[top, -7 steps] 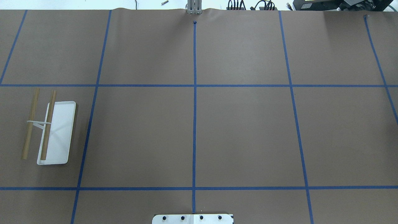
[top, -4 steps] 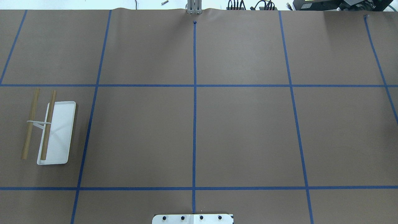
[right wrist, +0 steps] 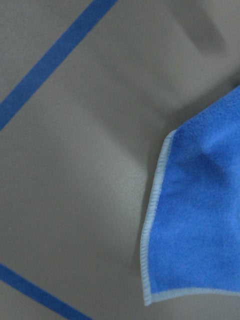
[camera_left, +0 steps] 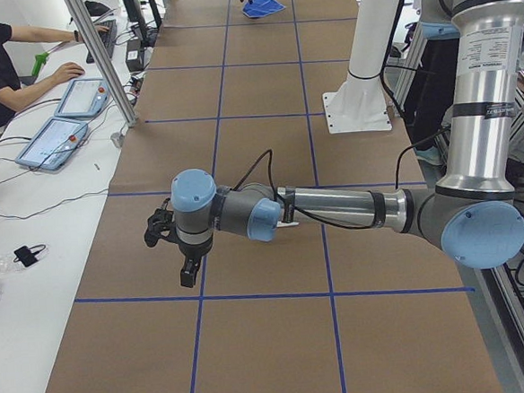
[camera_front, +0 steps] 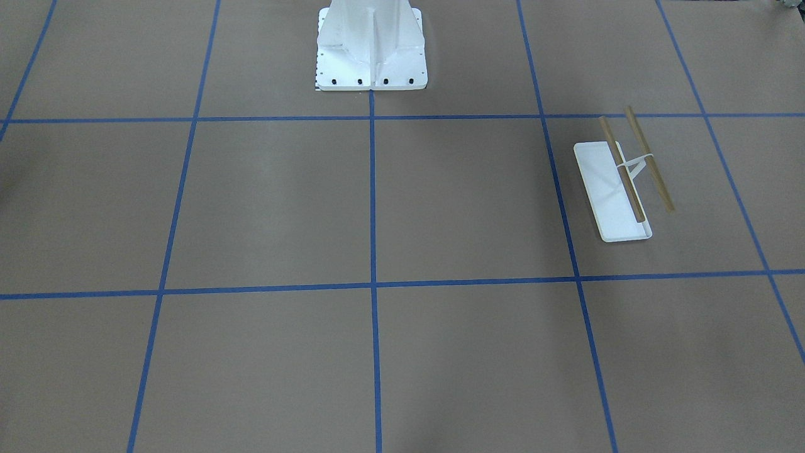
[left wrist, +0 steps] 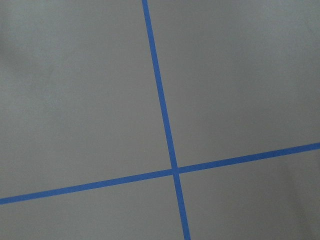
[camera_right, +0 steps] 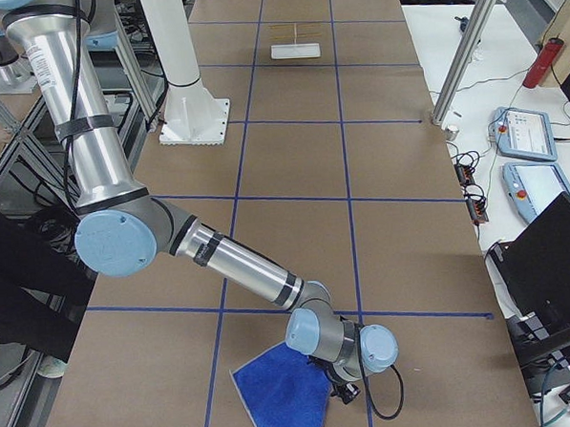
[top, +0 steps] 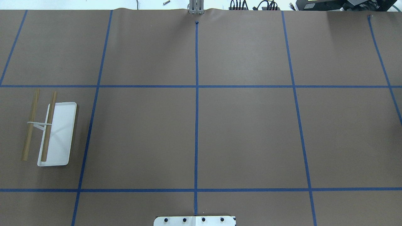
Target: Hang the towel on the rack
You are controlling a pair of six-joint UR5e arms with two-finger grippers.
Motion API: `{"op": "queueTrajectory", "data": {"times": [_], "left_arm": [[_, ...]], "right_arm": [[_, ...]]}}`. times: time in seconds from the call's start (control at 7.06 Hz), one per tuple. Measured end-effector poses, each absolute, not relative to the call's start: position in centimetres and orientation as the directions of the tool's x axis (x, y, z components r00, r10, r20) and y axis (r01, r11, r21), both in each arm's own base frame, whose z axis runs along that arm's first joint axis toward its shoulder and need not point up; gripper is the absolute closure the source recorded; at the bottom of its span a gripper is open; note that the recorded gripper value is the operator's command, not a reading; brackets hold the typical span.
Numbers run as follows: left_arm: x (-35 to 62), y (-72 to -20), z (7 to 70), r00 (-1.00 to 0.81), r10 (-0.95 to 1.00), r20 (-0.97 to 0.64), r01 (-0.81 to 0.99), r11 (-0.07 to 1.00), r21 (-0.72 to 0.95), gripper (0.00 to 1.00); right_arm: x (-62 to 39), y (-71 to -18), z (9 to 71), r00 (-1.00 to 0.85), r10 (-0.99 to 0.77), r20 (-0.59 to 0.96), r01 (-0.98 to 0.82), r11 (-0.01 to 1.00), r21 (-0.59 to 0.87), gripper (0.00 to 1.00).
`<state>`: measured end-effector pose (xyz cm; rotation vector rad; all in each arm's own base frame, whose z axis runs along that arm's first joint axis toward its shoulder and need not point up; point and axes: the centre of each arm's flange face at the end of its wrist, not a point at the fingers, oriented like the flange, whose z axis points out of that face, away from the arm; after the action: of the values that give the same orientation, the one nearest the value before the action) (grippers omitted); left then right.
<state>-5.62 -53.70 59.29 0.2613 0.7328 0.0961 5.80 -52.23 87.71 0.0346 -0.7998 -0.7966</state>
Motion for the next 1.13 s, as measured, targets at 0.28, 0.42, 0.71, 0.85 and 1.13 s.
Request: {"op": "queueTrajectory", "data": {"times": [0.28, 0.42, 0.71, 0.85, 1.13], "left_arm": [[-5.58, -53.71, 59.19, 0.740, 0.180, -0.648, 0.005, 0.962, 0.272, 0.02], [-5.58, -53.73, 59.13, 0.740, 0.182, -0.648, 0.005, 0.961, 0.276, 0.02], [-5.58, -53.75, 59.11, 0.740, 0.185, -0.646, 0.005, 0.960, 0.281, 0.02], [-5.58, -53.76, 59.12, 0.740, 0.186, -0.646, 0.005, 0.960, 0.281, 0.02], [-5.57, -53.76, 59.11, 0.739, 0.186, -0.647, 0.005, 0.959, 0.282, 0.02]], "right_arm": [[5.82, -52.84, 88.15, 0.444, -0.671, 0.594, 0.649, 0.698, 0.304, 0.06], [5.86, -52.82, 88.28, 0.448, -0.672, 0.590, 0.653, 0.697, 0.298, 0.11], [5.85, -52.66, 88.47, 0.452, -0.668, 0.591, 0.653, 0.699, 0.290, 0.37], [5.79, -52.62, 88.51, 0.453, -0.667, 0.592, 0.654, 0.700, 0.289, 0.67], [5.77, -52.38, 88.69, 0.453, -0.664, 0.595, 0.653, 0.701, 0.285, 1.00]]}}
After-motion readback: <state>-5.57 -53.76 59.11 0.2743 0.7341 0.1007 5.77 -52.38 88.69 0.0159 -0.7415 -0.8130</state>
